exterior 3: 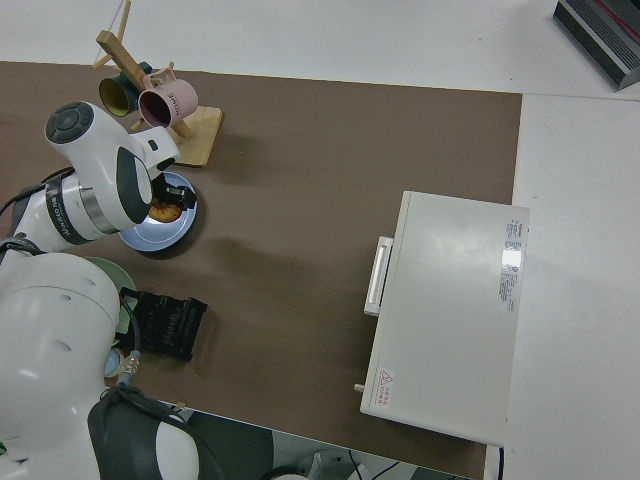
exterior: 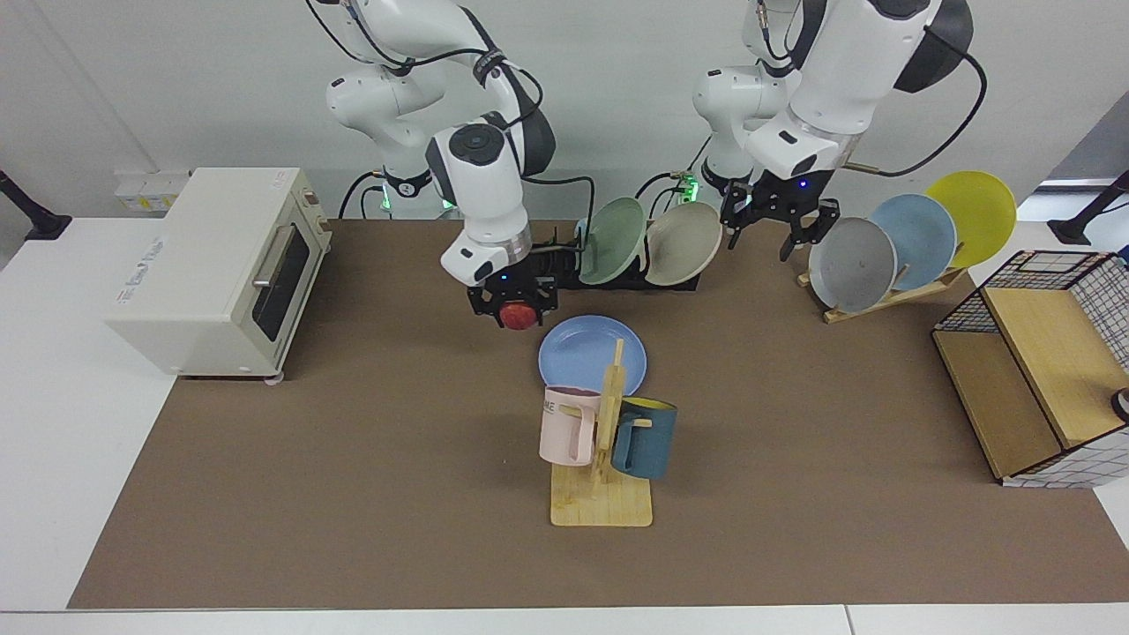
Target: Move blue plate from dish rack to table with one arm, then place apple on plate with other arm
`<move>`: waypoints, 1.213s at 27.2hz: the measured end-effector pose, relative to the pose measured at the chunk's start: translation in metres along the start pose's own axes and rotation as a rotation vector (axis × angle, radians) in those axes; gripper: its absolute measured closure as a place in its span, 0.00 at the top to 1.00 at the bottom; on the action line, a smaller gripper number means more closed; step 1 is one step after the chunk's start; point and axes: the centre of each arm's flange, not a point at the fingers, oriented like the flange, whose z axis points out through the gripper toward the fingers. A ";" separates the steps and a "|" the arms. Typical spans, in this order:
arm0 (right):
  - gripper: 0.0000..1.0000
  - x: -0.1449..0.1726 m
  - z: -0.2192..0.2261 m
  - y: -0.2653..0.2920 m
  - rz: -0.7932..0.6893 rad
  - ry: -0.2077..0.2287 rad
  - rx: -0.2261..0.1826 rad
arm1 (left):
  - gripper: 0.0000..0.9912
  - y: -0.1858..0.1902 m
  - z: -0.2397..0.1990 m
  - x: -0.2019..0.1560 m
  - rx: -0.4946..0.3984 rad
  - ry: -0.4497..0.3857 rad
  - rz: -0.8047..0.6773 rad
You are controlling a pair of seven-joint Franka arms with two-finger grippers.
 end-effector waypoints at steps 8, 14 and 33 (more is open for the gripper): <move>0.68 -0.006 0.032 -0.053 0.079 -0.018 -0.012 | 0.88 0.007 -0.036 -0.010 0.020 -0.006 0.016; 0.68 0.000 0.079 -0.075 0.109 -0.026 -0.030 | 0.90 0.003 -0.036 -0.004 0.069 -0.021 0.023; 1.00 0.016 0.092 -0.086 0.077 0.014 -0.017 | 1.00 -0.003 -0.033 0.000 0.057 -0.048 0.007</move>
